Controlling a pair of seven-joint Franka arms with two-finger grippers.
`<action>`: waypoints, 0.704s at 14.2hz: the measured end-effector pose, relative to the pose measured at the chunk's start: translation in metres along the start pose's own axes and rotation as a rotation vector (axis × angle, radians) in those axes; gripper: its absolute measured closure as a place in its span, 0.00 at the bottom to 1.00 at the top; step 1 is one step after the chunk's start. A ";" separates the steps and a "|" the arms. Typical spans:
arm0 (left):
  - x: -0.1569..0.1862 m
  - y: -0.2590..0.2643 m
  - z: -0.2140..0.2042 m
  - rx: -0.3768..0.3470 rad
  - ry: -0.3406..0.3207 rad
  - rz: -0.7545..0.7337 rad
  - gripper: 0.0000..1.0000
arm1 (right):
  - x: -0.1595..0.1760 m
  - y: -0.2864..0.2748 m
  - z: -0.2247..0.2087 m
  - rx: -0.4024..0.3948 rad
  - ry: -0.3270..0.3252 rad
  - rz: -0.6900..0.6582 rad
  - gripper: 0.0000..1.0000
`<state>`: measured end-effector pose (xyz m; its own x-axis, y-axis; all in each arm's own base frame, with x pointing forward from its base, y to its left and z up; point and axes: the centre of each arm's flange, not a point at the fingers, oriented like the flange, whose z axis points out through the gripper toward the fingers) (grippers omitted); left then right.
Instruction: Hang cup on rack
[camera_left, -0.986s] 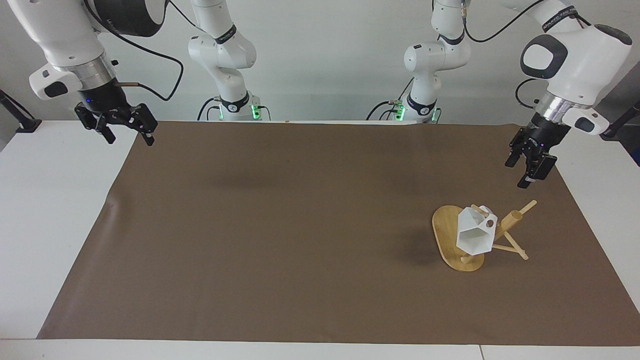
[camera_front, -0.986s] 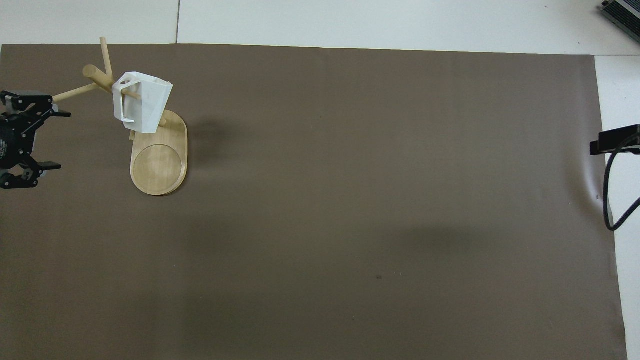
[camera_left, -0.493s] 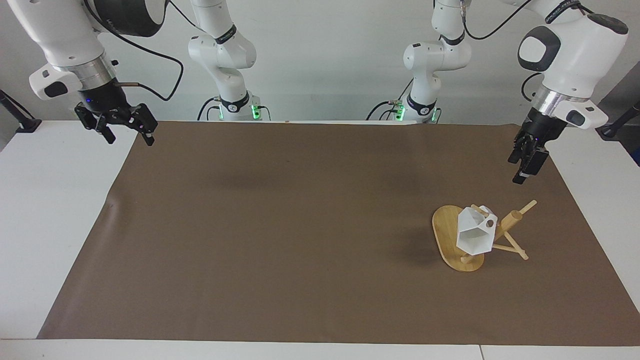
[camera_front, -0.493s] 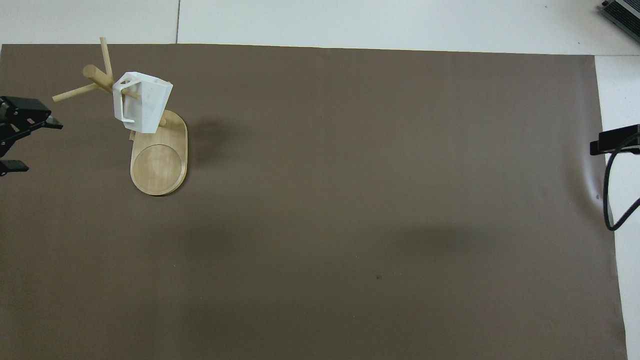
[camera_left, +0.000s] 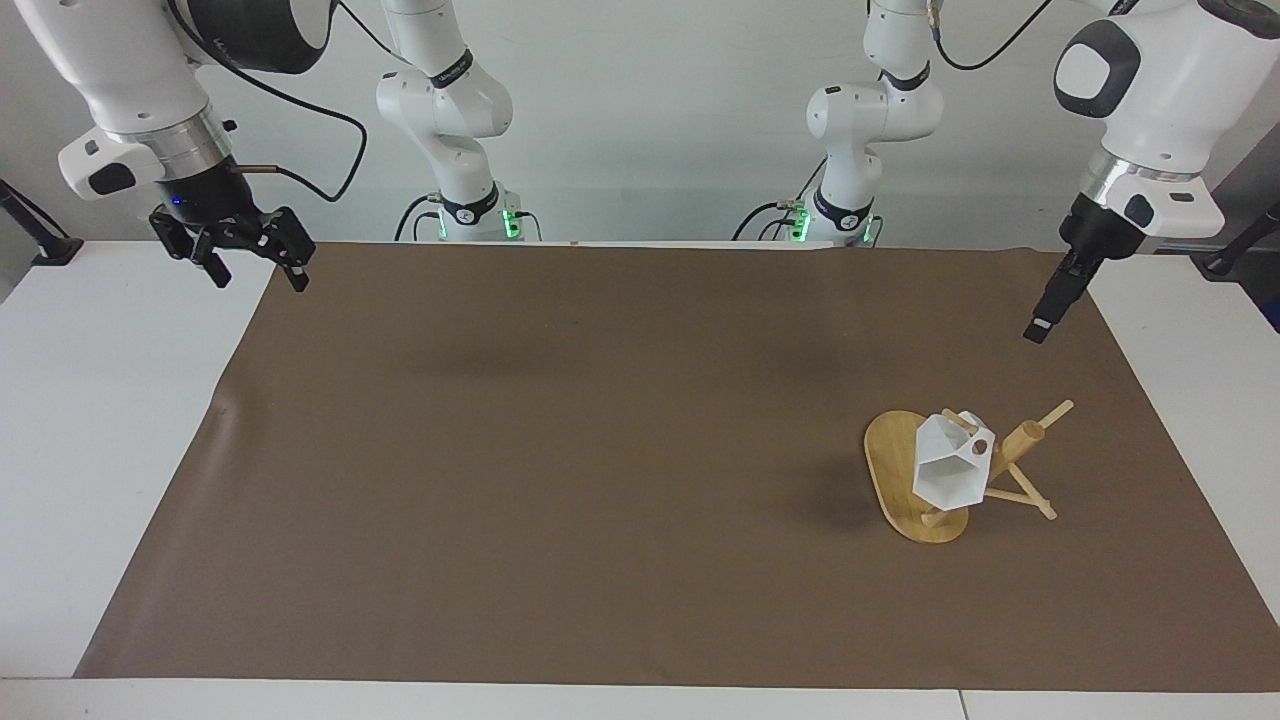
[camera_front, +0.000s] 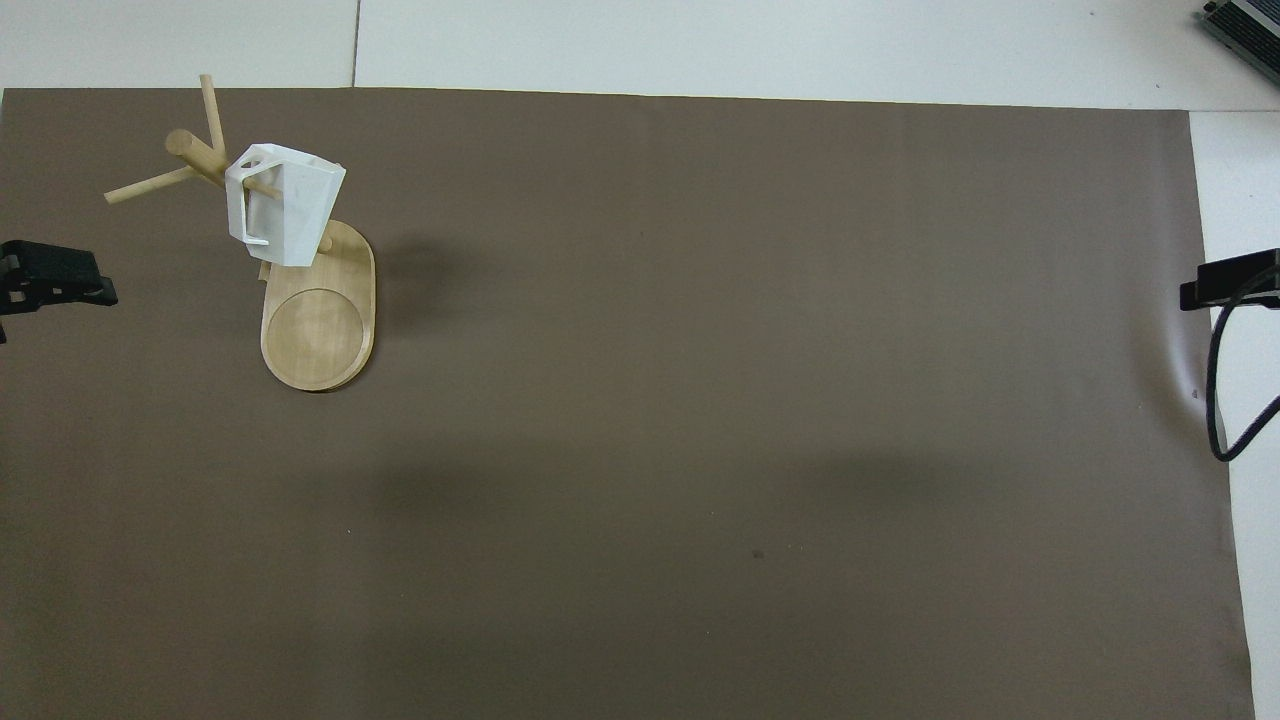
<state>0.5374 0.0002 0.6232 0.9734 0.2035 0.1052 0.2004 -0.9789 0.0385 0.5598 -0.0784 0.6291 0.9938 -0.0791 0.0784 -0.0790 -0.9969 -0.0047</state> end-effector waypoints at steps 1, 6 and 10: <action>-0.003 0.004 -0.002 0.017 -0.015 0.052 0.00 | 0.000 0.000 0.000 0.000 0.000 0.000 0.00; -0.015 0.041 -0.001 0.067 -0.067 0.193 0.00 | 0.000 0.000 0.000 0.000 0.000 0.000 0.00; -0.014 0.046 0.004 0.066 -0.071 0.206 0.00 | 0.000 0.000 0.000 0.000 0.000 0.000 0.00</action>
<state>0.5337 -0.0480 0.6198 0.9994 -0.0003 0.0336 0.0011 -0.9991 -0.0421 0.5597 -0.0784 0.6291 0.9938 -0.0791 0.0784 -0.0790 -0.9969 -0.0047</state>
